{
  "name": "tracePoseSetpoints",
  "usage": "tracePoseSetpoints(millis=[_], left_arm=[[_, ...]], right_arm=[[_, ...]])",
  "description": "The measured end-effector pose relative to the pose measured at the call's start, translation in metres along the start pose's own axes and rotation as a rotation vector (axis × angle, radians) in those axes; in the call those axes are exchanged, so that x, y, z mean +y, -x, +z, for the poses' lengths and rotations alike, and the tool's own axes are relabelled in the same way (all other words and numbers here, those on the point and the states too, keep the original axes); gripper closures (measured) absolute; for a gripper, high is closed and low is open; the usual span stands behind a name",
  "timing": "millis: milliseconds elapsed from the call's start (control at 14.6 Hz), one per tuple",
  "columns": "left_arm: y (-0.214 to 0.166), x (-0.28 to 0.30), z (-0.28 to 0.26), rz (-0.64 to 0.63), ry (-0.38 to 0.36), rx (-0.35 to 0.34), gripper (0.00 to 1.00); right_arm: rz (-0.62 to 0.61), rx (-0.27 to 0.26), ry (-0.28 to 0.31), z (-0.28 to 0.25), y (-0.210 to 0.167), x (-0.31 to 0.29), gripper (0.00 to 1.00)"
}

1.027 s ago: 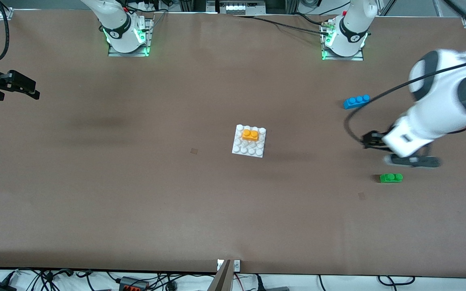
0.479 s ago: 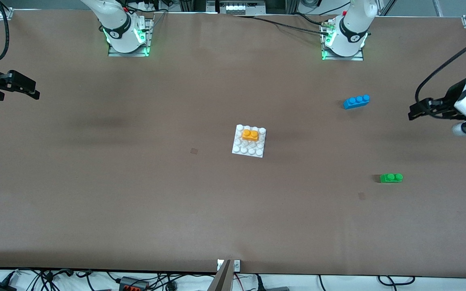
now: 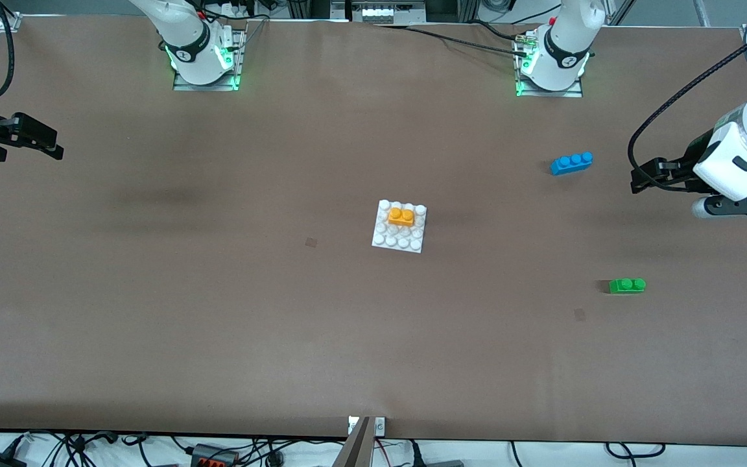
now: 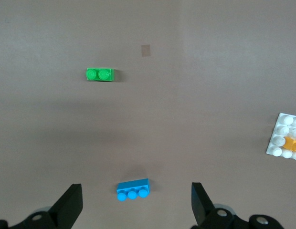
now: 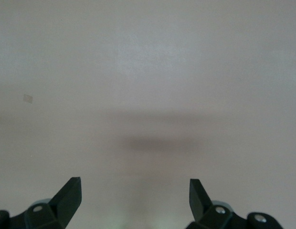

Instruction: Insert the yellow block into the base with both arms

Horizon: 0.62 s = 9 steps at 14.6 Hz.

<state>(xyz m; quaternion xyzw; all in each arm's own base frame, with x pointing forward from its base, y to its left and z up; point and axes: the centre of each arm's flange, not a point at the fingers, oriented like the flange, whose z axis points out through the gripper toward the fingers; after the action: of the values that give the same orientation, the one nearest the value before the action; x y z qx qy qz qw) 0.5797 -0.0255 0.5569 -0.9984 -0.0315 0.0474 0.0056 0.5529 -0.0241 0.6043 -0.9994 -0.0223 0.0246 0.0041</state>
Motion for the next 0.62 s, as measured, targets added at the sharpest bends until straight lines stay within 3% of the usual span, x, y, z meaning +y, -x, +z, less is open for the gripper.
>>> tracePoseSetpoints(millis=[342, 616], left_arm=[[0.009, 0.002, -0.009, 0.001, 0.011, -0.015, 0.0], [0.011, 0.009, -0.012, -0.029, 0.082, -0.021, 0.0]], right_arm=[[0.0, 0.0, 0.0, 0.0, 0.0, 0.0, 0.0], [0.0, -0.001, 0.0, 0.0, 0.0, 0.0, 0.0]])
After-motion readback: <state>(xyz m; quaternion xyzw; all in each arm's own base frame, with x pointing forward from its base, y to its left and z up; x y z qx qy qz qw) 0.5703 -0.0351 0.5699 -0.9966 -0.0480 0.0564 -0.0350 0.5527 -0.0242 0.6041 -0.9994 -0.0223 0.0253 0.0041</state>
